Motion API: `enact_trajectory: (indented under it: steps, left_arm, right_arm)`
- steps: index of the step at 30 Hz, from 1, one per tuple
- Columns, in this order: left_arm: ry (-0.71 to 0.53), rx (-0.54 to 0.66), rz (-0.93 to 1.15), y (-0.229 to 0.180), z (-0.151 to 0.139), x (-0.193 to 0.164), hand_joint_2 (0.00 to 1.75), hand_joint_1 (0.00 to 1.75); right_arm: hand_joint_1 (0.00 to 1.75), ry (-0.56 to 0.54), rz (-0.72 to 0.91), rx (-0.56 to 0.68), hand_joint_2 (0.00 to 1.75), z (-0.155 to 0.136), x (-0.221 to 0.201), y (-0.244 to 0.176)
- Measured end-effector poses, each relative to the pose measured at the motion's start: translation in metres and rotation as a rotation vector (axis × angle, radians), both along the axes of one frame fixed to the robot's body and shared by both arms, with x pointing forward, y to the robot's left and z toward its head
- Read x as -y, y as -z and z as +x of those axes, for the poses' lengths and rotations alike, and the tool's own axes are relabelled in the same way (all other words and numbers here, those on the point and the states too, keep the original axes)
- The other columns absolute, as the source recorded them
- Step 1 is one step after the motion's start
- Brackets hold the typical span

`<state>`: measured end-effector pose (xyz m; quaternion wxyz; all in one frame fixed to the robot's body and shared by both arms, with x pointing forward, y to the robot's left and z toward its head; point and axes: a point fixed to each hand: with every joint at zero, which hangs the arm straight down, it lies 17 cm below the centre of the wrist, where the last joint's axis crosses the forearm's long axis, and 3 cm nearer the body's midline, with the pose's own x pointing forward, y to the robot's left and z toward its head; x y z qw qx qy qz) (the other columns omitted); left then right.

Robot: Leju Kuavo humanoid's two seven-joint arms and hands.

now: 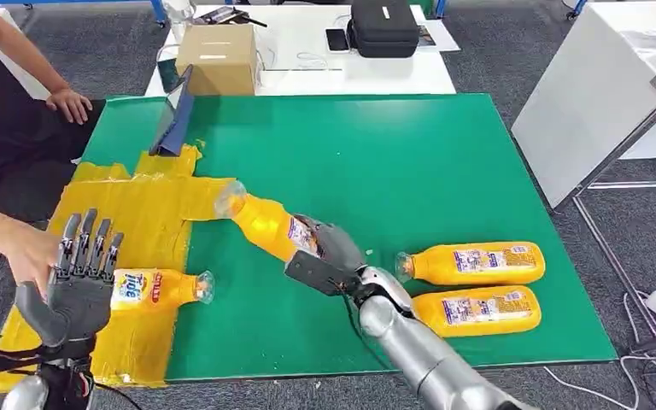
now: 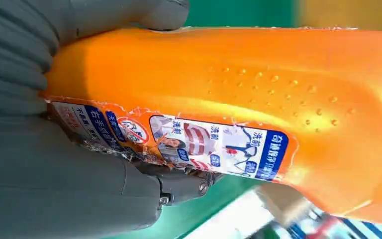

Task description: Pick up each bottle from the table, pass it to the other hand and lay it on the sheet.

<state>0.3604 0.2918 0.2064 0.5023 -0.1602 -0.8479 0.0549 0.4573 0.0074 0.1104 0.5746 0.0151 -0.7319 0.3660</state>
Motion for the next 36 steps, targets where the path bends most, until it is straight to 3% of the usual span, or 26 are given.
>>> enact_trajectory:
  steps: [7,15,26,27,36]
  left_arm:
    - [0.036,0.041,0.05,-0.012,-0.016,0.037,1.75,0.0]
    - [0.105,0.098,0.125,-0.024,-0.031,0.081,1.75,0.0]
    - [0.164,0.109,0.154,-0.025,-0.041,0.11,1.75,0.0]
    - [0.164,0.11,0.159,-0.025,-0.041,0.113,1.75,1.75]
    - [0.171,0.095,0.171,-0.018,-0.046,0.118,1.75,1.75]
  right_arm:
    - [1.75,-0.07,0.157,0.072,1.75,-0.036,-0.031,-0.053]
    - [1.75,-0.195,0.152,0.065,1.75,-0.07,-0.076,-0.061]
    - [1.75,-0.266,0.133,0.056,1.75,-0.091,-0.102,-0.059]
    - [1.75,-0.283,0.122,0.056,1.75,-0.096,-0.108,-0.058]
    - [1.75,-0.403,0.066,0.085,1.75,-0.137,-0.148,-0.055]
